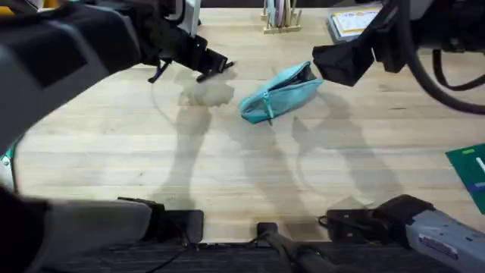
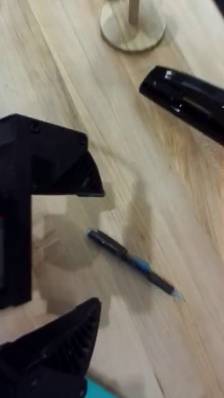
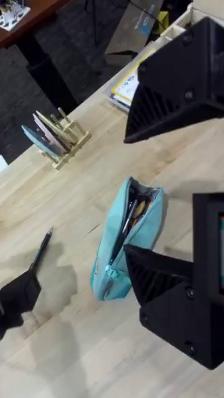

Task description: Unzip the bag, pick up the pens from the table one at a time and place them inside, then zip the bag closed.

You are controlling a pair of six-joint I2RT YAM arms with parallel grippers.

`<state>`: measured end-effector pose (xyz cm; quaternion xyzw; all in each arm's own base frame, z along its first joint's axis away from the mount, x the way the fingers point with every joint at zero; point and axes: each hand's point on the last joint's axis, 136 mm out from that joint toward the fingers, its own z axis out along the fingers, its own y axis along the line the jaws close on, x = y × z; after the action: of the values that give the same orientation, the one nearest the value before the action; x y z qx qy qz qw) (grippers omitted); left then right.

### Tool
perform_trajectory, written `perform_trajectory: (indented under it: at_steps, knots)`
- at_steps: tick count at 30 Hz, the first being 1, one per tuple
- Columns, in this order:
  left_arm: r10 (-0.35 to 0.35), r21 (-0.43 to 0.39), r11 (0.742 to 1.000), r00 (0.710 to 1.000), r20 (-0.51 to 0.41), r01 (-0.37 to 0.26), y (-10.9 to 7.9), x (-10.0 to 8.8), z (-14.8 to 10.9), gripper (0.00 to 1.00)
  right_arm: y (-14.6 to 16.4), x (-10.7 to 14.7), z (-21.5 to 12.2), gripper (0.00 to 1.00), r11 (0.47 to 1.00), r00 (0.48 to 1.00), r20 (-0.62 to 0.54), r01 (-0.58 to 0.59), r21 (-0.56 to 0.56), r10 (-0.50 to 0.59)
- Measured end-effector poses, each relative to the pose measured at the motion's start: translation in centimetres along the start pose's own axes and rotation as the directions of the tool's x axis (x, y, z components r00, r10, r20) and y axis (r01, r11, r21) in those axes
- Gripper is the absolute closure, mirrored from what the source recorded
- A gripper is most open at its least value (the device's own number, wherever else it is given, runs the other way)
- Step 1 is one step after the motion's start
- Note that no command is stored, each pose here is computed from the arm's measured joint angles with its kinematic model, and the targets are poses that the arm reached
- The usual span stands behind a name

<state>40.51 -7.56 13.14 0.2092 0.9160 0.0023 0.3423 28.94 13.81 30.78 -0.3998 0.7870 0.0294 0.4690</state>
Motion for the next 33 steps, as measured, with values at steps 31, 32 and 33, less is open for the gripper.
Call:
perform_trajectory:
  at_steps: [31, 32, 33]
  knots:
    - [-0.016, 0.209, 0.977, 0.996, -0.09, 0.034, -3.8, 3.5, 8.7, 0.008, 0.0, 0.1, 0.0, 0.003, 0.999, 0.999, -0.005, -0.052, 0.002, 0.052]
    - [-0.016, 0.21, 0.977, 0.996, -0.091, 0.035, -3.8, 3.5, 8.8, 0.008, 0.0, 0.1, 0.0, 0.003, 0.999, 0.999, -0.005, -0.053, 0.002, 0.053]
    - [-0.016, 0.21, 0.977, 0.996, -0.093, 0.035, -3.8, 3.5, 8.8, 0.008, 0.0, 0.1, 0.0, 0.003, 0.999, 0.998, -0.005, -0.055, 0.002, 0.055]
